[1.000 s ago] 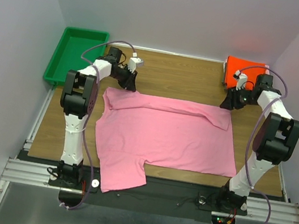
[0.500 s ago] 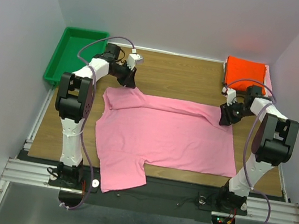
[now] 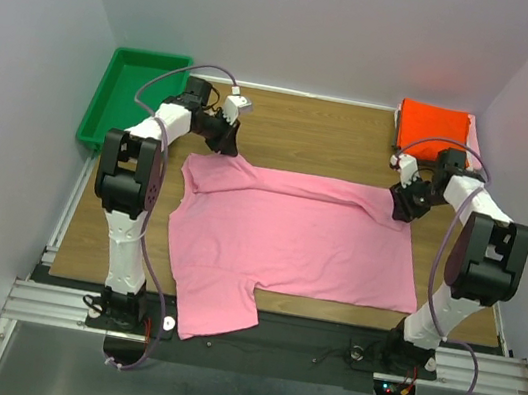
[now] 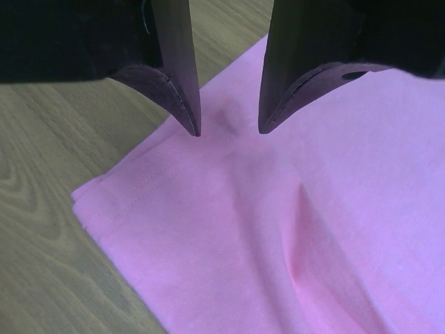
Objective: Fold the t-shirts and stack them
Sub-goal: Fold the tshirt
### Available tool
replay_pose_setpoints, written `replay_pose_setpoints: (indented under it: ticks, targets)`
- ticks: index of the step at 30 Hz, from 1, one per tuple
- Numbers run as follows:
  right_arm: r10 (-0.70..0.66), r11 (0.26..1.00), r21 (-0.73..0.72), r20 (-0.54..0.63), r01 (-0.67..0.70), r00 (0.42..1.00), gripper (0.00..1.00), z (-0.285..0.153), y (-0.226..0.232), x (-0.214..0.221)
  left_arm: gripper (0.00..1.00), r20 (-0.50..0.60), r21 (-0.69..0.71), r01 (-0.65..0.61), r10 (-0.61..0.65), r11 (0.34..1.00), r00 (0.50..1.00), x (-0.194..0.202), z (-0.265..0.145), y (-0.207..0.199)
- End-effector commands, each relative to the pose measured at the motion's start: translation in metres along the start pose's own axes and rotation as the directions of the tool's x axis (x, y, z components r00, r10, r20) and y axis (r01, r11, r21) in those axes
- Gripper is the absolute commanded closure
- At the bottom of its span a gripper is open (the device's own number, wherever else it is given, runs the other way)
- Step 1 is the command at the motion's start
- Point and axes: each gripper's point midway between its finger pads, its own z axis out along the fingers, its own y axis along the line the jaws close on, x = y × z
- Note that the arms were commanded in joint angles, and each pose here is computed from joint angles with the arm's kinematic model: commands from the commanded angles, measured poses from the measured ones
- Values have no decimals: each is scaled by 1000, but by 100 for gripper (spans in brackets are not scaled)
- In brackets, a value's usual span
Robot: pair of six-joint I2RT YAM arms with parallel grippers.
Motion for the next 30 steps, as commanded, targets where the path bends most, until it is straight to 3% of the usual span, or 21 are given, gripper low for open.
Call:
replay_pose_setpoints:
  ticks: [1, 15, 19, 30]
  targets:
    - [-66, 998, 3, -10, 66, 998, 56, -11, 7, -1, 93, 43, -20, -66, 67, 998, 997, -24, -19, -12]
    - [-86, 996, -35, -115, 83, 990, 61, 12, 12, 24, 94, 37, -40, -85, 87, 996, 996, -28, -23, -17]
    - [-91, 996, -16, -123, 89, 988, 68, 10, 7, 23, 95, 37, -43, -91, 92, 995, 995, -28, -25, -19]
    - [-123, 991, 41, -116, 128, 986, 97, -4, -5, 11, 98, 31, -59, -124, 126, 991, 992, -28, -41, -30]
